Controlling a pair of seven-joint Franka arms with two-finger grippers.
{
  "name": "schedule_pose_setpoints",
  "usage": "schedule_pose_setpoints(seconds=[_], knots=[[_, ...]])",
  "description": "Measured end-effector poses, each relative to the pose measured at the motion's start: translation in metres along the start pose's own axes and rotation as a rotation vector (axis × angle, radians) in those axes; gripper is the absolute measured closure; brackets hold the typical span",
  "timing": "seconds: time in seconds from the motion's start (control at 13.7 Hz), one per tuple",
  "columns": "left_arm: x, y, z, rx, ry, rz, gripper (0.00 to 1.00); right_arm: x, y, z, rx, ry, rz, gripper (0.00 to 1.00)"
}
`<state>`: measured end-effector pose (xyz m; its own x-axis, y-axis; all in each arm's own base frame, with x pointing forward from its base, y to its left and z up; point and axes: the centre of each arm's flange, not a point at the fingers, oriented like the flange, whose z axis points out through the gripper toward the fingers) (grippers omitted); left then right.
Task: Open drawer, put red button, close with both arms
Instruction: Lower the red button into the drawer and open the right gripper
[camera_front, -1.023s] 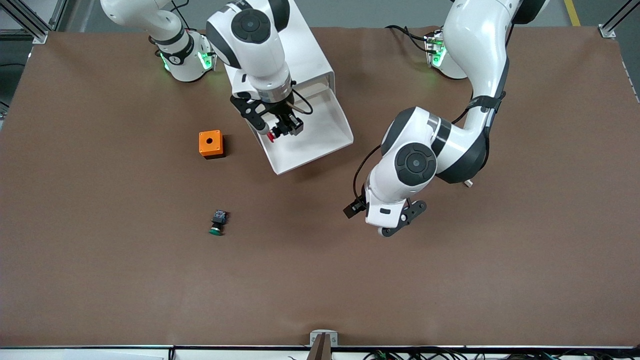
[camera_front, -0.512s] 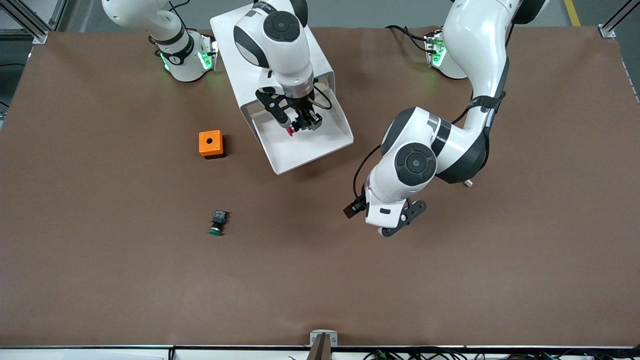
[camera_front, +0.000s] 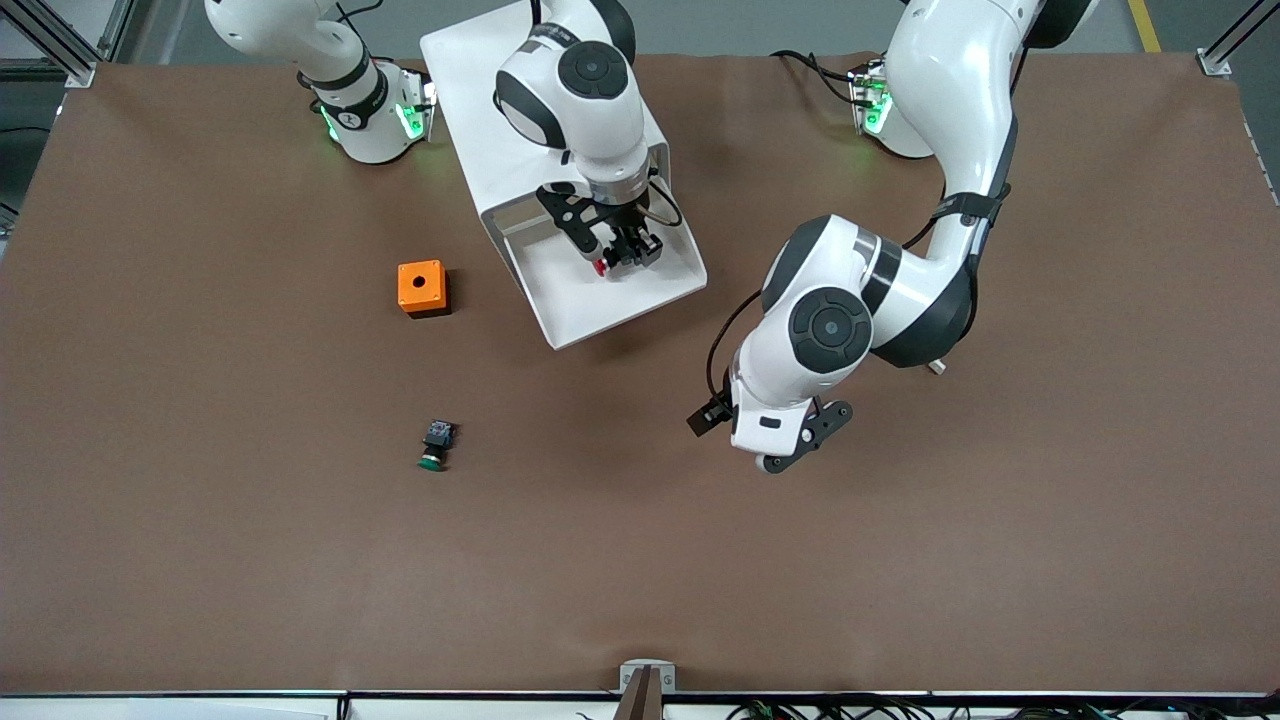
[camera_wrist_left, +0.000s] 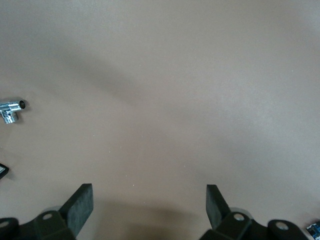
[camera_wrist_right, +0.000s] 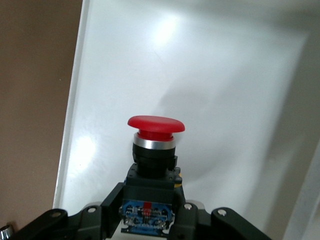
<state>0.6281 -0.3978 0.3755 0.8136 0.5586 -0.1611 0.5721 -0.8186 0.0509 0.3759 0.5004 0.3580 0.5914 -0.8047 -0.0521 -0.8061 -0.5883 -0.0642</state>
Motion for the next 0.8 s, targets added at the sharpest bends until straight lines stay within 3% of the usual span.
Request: schedule_pose_setpoints(seconds=[0.73,0.8], knots=[[0.000,0.000,0.000,0.000,0.000,0.000,0.00,-0.015,-0.006,0.015,-0.010,0.004,0.022,0.57],[0.000,0.000,0.000,0.001,0.000,0.000,0.00,-0.016,-0.006,0.015,-0.010,0.004,0.024,0.52]])
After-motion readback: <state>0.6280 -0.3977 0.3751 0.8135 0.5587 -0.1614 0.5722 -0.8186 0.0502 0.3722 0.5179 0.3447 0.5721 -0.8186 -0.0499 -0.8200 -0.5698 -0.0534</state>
